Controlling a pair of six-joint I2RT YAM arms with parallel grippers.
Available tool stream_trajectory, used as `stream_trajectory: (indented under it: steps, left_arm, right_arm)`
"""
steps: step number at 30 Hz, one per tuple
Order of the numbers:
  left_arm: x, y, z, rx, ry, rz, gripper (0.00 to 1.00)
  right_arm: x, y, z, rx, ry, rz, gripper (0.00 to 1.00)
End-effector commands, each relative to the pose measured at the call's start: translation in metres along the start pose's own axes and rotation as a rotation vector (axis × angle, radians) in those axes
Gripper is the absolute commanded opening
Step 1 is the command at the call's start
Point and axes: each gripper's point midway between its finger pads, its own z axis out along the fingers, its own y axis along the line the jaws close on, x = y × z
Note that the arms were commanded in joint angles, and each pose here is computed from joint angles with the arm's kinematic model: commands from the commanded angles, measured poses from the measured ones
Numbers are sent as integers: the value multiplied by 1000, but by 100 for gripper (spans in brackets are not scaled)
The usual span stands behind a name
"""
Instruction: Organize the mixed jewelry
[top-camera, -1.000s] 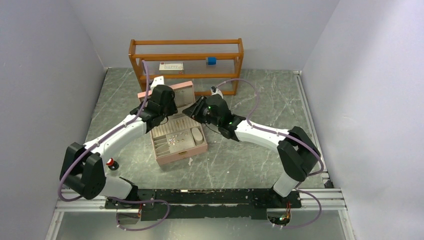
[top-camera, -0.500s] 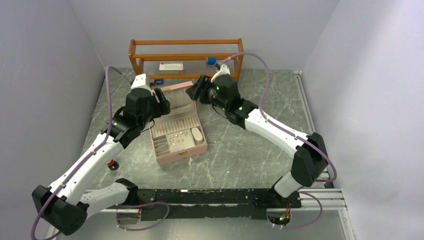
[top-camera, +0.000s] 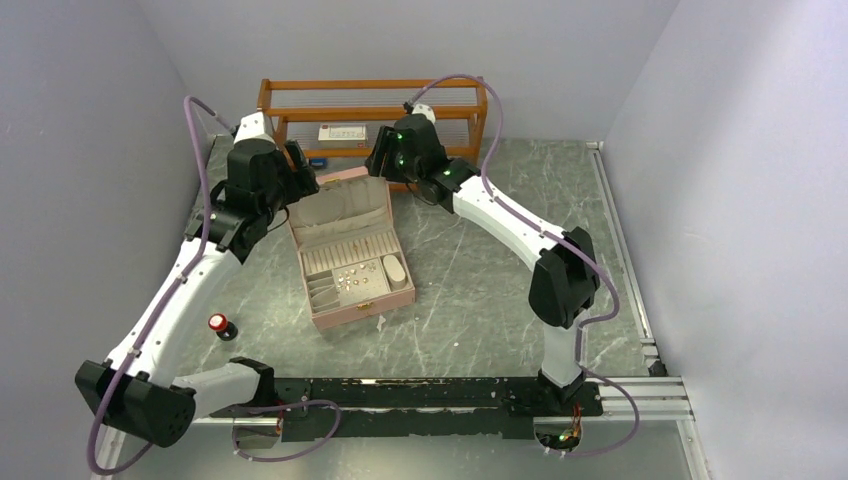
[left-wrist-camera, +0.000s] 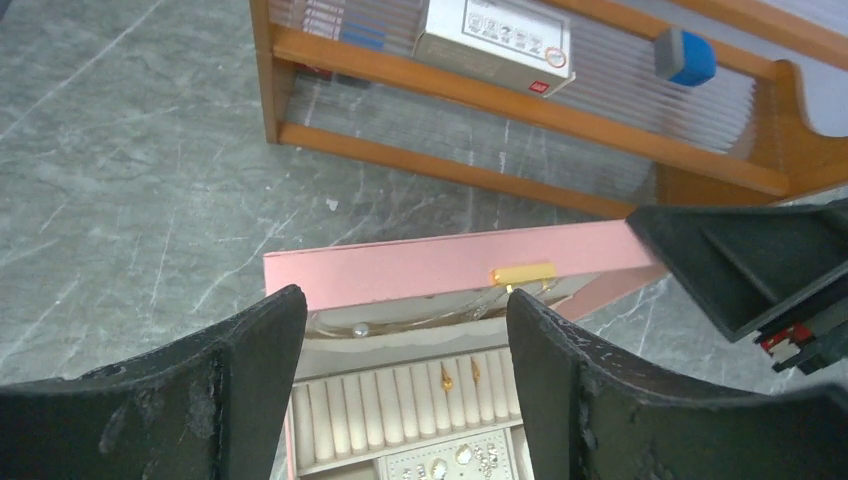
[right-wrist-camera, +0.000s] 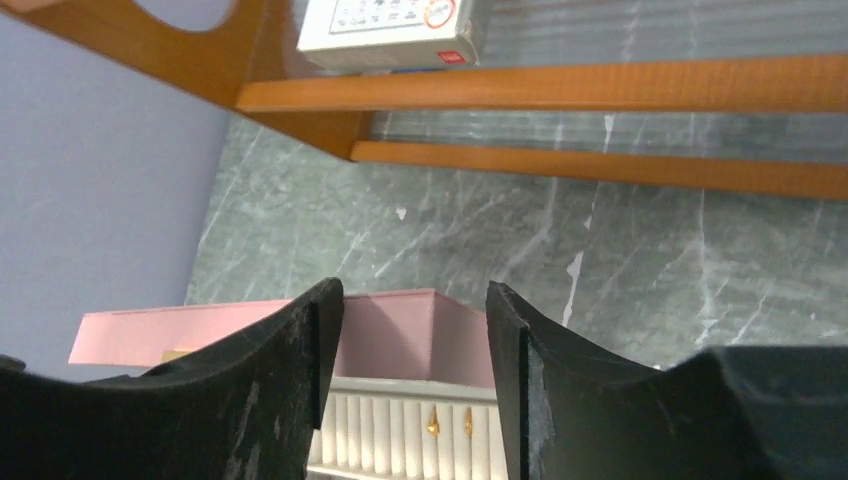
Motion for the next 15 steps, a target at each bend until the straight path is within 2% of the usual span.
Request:
stream_trajectory:
  steps: [1,6,11,15]
  left_arm:
    - [10,9,7,11,50,1,77]
    - [11,20,10,5,77,-9,76]
    - [12,12,-3,83,84,10,74]
    - [24,13,-16,104,137,30,73]
  right_arm:
    - [19,-16,-1,49,87,-35,54]
    - [42,-20,-11,28,159,-41,42]
    - [74,-27,-34,-15,254,-32,37]
    - [94,-30,-52,-40,305,-9,35]
